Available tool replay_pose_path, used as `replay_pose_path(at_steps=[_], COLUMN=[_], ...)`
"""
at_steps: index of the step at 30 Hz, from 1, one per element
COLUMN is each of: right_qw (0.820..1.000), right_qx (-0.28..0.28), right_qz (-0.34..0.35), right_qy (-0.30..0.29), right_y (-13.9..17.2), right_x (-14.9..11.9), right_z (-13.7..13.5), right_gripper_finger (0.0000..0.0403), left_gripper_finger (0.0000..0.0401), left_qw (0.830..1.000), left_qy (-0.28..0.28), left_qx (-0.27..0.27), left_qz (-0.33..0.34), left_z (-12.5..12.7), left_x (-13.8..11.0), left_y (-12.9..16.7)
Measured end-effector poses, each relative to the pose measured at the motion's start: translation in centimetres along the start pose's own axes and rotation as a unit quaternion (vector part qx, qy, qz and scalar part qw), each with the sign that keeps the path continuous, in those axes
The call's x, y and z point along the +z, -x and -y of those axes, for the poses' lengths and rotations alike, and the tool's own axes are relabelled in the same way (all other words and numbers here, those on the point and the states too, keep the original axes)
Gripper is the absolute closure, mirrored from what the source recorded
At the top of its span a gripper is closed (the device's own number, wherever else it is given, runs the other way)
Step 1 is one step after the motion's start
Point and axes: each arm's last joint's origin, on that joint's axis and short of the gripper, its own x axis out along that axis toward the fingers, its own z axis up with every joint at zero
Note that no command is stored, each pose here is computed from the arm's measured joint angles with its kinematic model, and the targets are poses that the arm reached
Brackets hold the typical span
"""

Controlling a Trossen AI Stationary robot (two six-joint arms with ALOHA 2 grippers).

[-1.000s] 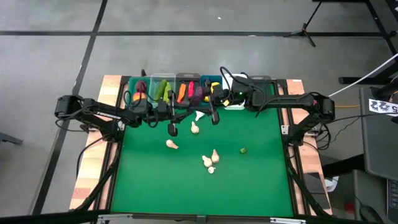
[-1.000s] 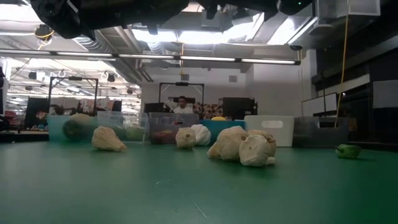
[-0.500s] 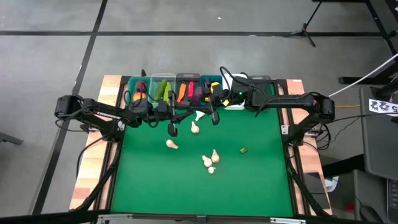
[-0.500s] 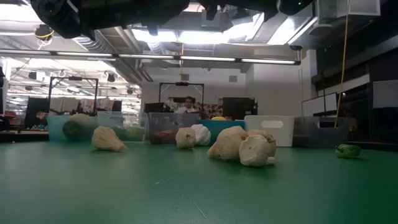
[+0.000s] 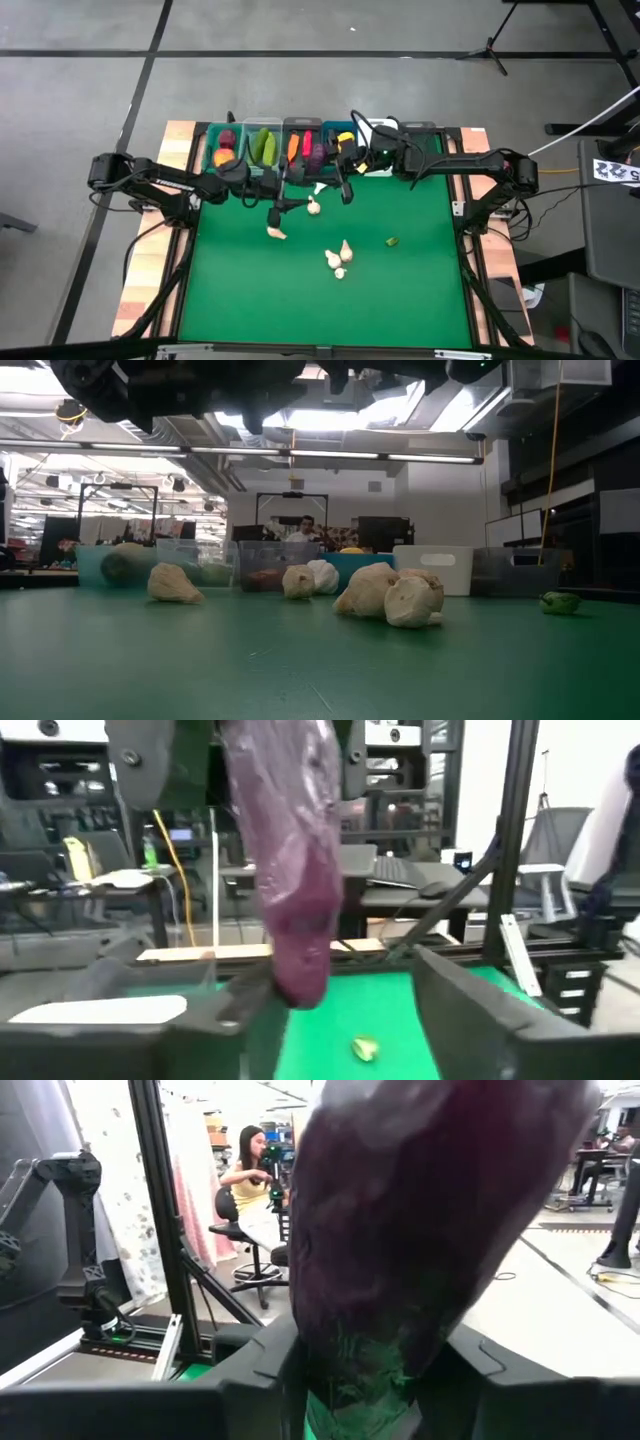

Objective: Sort produce into baskets
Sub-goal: Put the eggplant into the right black bin

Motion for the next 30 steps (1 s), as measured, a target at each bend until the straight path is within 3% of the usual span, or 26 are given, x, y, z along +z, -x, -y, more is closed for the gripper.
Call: replay_pose_path(at_steps=[5,8,11,14,18,23,26,30], right_qw=[1.0,1.0,0.999,0.997,0.984,0.946,0.908,0.851], right_qx=[-0.008,-0.011,-0.018,-0.035,-0.11,-0.255,-0.355,-0.475], right_qz=[0.003,-0.005,-0.026,-0.062,-0.137,-0.201,-0.22,-0.212], right_qy=[0.004,0.001,-0.007,-0.013,-0.011,-0.009,-0.013,-0.074], right_y=[0.0,0.1,0.8,2.4,6.2,12.5,16.2,19.8], right_x=[0.1,0.0,0.2,1.0,2.5,5.1,6.3,6.9], right_z=[0.1,0.2,0.4,0.8,1.3,1.4,1.4,2.1], right_gripper_finger=[0.0269,0.0268,0.0265,0.0264,0.0264,0.0263,0.0263,0.0263], left_gripper_finger=[0.0116,0.0085,0.0075,0.0076,0.008,0.008,0.0081,0.008], left_qw=[1.0,0.997,0.985,0.97,0.956,0.95,0.946,0.944], left_qy=[0.015,0.024,0.044,0.075,0.116,0.133,0.143,0.157], left_qx=[-0.006,0.005,0.064,0.086,0.1,0.117,0.131,0.135], left_qz=[-0.013,-0.068,-0.151,-0.214,-0.25,-0.257,-0.258,-0.255], left_z=[0.1,0.1,-0.2,-0.2,-0.1,-0.1,-0.2,-0.2], left_x=[-0.2,-1.1,-2.7,-3.8,-4.5,-4.7,-4.8,-4.7], left_y=[0.0,0.2,0.7,1.2,1.6,1.7,1.7,1.7])
